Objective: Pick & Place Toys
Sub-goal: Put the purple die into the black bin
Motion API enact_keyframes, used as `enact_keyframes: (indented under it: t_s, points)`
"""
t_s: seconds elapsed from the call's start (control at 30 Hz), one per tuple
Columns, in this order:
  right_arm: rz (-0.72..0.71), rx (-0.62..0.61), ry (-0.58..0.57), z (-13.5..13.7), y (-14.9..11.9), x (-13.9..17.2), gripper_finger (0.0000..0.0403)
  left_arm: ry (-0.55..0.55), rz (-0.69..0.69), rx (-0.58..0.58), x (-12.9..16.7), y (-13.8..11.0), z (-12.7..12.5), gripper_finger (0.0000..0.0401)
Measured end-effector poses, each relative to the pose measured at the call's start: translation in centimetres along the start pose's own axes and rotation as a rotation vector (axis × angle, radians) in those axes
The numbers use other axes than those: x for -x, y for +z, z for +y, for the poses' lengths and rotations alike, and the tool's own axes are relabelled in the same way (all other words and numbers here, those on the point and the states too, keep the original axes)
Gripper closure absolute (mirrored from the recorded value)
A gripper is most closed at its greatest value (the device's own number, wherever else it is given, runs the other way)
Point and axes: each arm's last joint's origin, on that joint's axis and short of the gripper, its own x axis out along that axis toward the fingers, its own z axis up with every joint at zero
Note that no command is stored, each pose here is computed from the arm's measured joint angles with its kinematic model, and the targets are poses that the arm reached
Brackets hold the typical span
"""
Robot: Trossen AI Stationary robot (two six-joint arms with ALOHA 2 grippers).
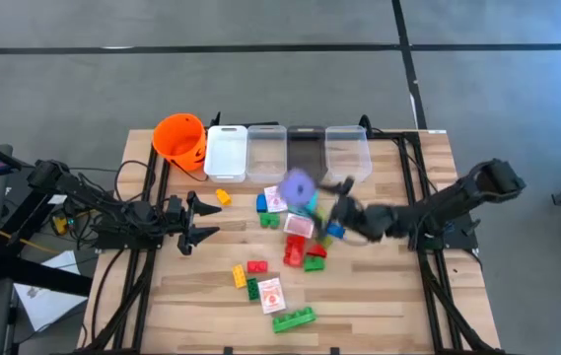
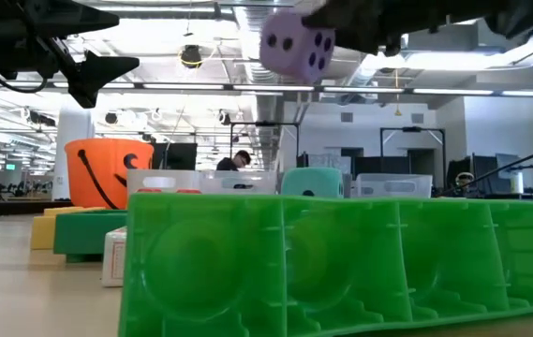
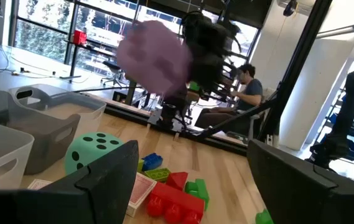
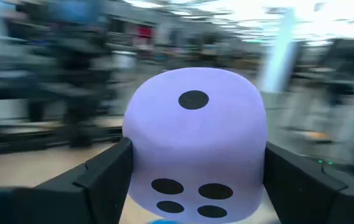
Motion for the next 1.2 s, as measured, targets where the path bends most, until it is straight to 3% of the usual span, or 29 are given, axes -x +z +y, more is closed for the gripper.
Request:
enact_keyframes:
  t_s: [0.13,0.3,0.4,0.6,0.87,1.2]
  points:
    - [0.033,-0.019,-0.116,-4.1,0.1,-2.1,0.0092,0.000,0.000,0.000,0.0,0.0,0.0,0.0107]
    - [0.057,-0.140,0.010,-6.9,-0.6,-3.9,0.0092,0.000,0.000,0.000,0.0,0.0,0.0,0.0107]
    - [0.056,-0.158,0.101,-7.1,-0.9,-4.3,0.0092,0.000,0.000,0.000,0.0,0.0,0.0,0.0107]
    - [0.070,-0.021,0.194,-7.1,-1.2,-4.4,0.0092,0.001,0.001,0.000,0.0,0.0,0.0,0.0107]
    - [0.053,0.015,0.453,-7.7,-1.4,-4.6,0.0092,0.001,0.000,0.000,0.0,0.0,0.0,0.0107]
    - [0.089,-0.004,0.459,-8.1,-1.8,-4.8,0.0092,0.000,0.000,-0.005,0.0,0.0,0.0,0.0107]
